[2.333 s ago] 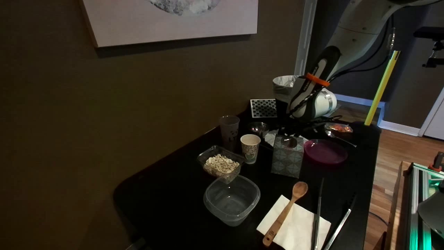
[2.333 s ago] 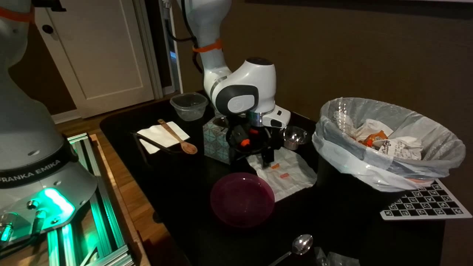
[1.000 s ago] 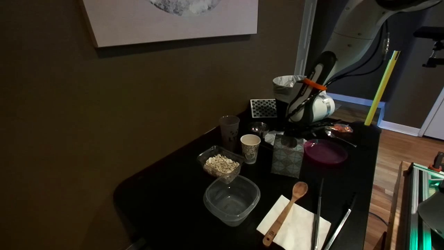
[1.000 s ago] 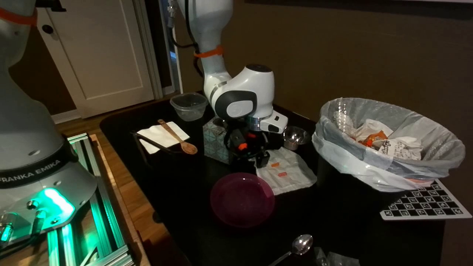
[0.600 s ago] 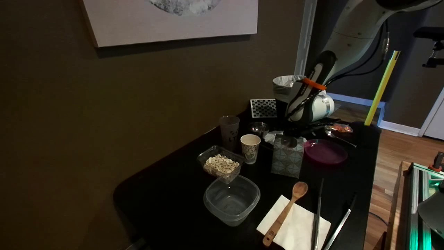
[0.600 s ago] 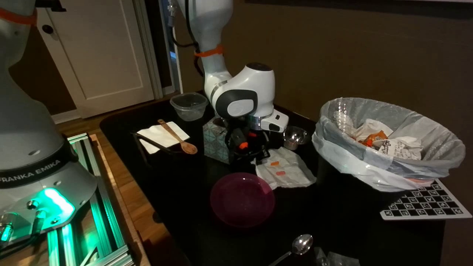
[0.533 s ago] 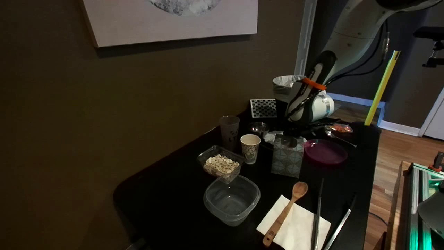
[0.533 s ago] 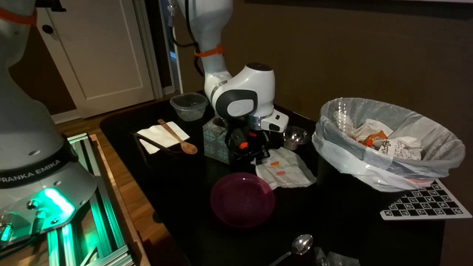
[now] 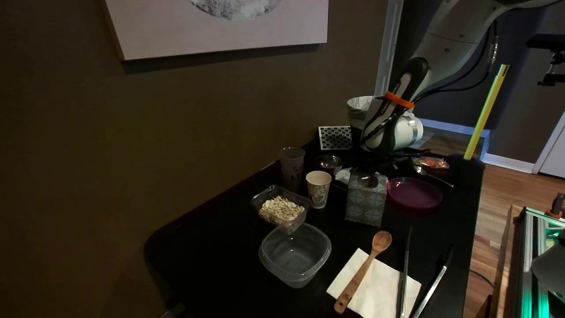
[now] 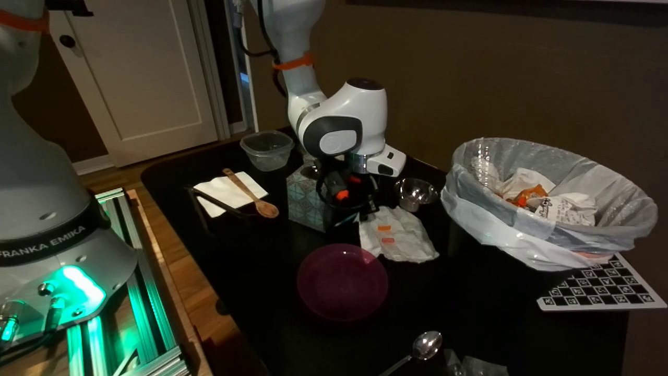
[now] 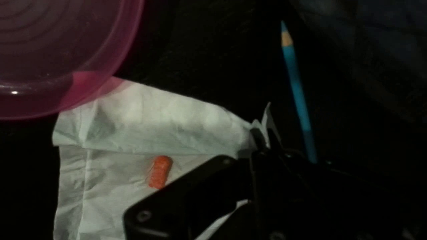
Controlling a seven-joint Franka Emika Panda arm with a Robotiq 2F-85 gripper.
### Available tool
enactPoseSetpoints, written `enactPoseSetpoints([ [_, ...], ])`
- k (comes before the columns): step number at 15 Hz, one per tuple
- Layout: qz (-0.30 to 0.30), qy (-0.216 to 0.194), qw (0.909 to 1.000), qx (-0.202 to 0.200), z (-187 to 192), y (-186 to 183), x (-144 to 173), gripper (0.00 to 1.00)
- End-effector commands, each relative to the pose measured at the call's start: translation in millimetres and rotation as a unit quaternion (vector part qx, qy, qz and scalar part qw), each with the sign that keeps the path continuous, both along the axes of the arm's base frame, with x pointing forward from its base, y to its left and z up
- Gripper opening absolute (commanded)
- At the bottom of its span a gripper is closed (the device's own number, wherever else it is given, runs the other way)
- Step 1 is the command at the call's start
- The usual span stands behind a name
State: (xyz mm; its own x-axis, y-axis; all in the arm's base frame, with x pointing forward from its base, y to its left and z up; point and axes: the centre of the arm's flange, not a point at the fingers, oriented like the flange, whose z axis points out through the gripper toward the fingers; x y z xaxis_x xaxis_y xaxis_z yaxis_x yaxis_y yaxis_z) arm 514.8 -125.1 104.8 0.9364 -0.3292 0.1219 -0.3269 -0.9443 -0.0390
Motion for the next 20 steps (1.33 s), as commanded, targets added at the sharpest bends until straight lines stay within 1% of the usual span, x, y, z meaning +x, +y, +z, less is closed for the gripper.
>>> enactPoseSetpoints([
  [1, -0.013, 0.005, 0.9998, 0.013, 22, -11, -3, 0.00],
  [4, -0.033, -0.003, 0.9992, 0.020, 34, -30, -2, 0.00],
  [9, -0.054, -0.029, 0.9980, 0.013, 45, -62, -1, 0.00],
  [13, -0.044, -0.048, 0.9978, -0.013, 43, -79, 1, 0.00],
  [17, -0.023, -0.077, 0.9962, -0.033, 30, -87, 0, 0.00],
  [19, -0.010, -0.093, 0.9941, -0.055, 21, -91, 0, 0.00],
  [20, -0.007, -0.095, 0.9935, -0.062, 16, -93, -1, 0.00],
])
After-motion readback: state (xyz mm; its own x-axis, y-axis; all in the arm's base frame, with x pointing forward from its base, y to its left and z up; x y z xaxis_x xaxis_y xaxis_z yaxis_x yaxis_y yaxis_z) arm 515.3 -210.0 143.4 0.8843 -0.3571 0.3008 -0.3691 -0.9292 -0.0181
